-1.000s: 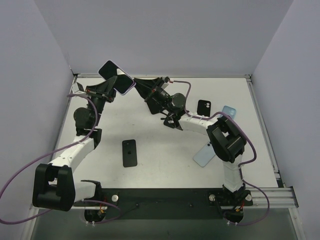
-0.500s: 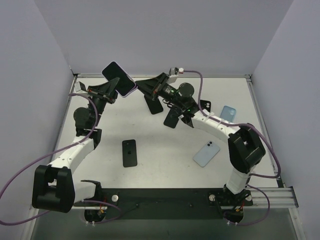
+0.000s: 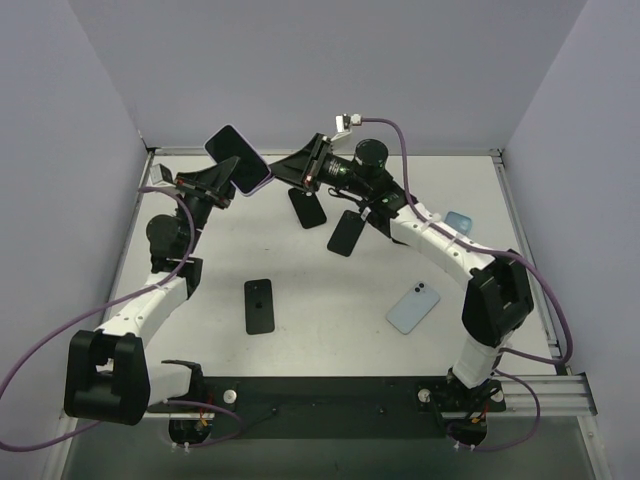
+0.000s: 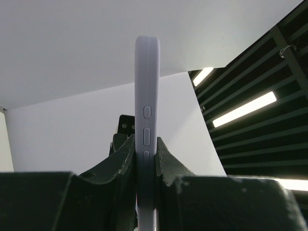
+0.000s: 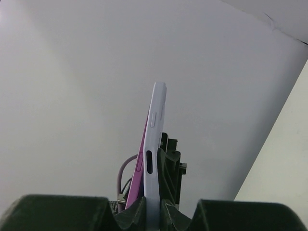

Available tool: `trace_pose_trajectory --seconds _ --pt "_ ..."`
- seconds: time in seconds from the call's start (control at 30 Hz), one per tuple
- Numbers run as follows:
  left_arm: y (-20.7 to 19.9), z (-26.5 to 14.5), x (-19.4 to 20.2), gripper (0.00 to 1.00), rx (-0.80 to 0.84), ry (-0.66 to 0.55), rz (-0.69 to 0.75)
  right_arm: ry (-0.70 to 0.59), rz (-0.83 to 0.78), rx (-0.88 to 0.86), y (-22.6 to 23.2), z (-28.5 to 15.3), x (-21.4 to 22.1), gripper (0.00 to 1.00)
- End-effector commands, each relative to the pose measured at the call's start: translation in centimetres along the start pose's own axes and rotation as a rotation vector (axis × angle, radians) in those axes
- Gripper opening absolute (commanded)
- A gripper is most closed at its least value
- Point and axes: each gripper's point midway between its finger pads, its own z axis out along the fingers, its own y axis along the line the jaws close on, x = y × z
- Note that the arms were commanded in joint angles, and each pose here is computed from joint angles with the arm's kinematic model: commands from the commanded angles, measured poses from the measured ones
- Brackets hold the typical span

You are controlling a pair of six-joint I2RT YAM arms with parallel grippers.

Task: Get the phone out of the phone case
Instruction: Remove the phone case from the phone.

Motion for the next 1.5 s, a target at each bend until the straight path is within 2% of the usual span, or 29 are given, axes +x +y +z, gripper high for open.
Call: trace_pose_trajectory --seconds 0.0,0.13,0.43,0.47,0.53,0.57,0.73,0.77,0.8,0.83,0.9,1.03,1.13,1.2,1.23,1.3,1.33,1.4,1.43,1.47 --pt "-15.6 -5.1 9.2 0.0 0.565 0.391 0.077 0.379 0.101 0.222 -8.2 -0.4 10.1 0.2" --pt "-14.1 -4.8 10.0 0.0 0.513 0.447 0.074 0.398 0.114 0.201 -7.5 0.0 10.0 0.27" --pt "-11.6 -5.4 12.1 0.0 0.431 0.558 0.078 0.328 0.175 0.127 -6.6 1.0 7.4 0.25" --pt "-11.0 -5.5 12.1 0.0 0.415 0.56 0.078 0.315 0.208 0.121 -6.5 1.0 7.1 0.23" --pt "-9.8 -5.7 12.3 0.0 0.387 0.579 0.075 0.276 0.223 0.087 -6.7 0.7 6.5 0.05" --pt "-8.8 -5.8 12.2 0.0 0.361 0.582 0.067 0.245 0.205 0.042 -6.0 0.4 5.5 0.0" --pt "-3.4 -6.2 11.9 0.0 0.237 0.604 0.044 0.166 0.24 0.058 -7.1 -1.9 4.6 0.0" --pt "-2.5 -6.3 11.9 0.05 0.218 0.606 0.049 0.143 0.247 0.108 -8.0 -2.8 4.7 0.0" --pt "-0.8 -6.5 11.6 0.3 0.176 0.606 0.037 0.12 0.237 0.139 -8.6 -3.5 4.2 0.0" --pt "0.0 -6.7 11.7 0.39 0.16 0.61 0.044 0.108 0.193 0.161 -9.0 -4.1 4.1 0.0" --pt "1.8 -6.9 11.5 0.65 0.109 0.615 0.043 0.063 0.169 0.251 -10.2 -5.9 3.6 0.0" --pt "6.0 -8.4 10.5 0.88 -0.022 0.604 0.091 -0.002 0.028 0.405 -11.7 -9.5 2.5 0.0" --pt "10.4 -9.7 8.3 0.9 -0.225 0.558 0.109 -0.028 -0.039 0.515 -12.1 -11.8 2.0 0.0" --pt "11.2 -10.3 7.0 0.9 -0.293 0.531 0.161 -0.009 -0.107 0.579 -12.2 -13.1 2.2 0.0" --pt "13.9 -11.5 6.3 0.91 -0.428 0.524 0.183 -0.018 -0.132 0.615 -12.5 -13.5 2.1 0.0" --pt "13.8 -11.0 4.8 0.91 -0.51 0.468 0.301 0.008 -0.182 0.674 -13.2 -14.7 2.5 0.0" --pt "16.6 -13.4 4.0 0.92 -0.686 0.478 0.36 -0.005 -0.217 0.699 -13.1 -14.9 2.0 0.0" --pt "16.4 -13.1 2.2 0.94 -0.777 0.41 0.492 0.084 -0.3 0.793 -14.1 -16.0 3.7 0.0" --pt "17.0 -14.3 1.8 0.95 -0.841 0.419 0.523 0.067 -0.371 0.853 -14.0 -16.2 3.1 0.0" --pt "16.9 -14.2 1.5 0.95 -0.848 0.416 0.542 0.132 -0.409 0.888 -14.3 -16.3 4.9 0.0"
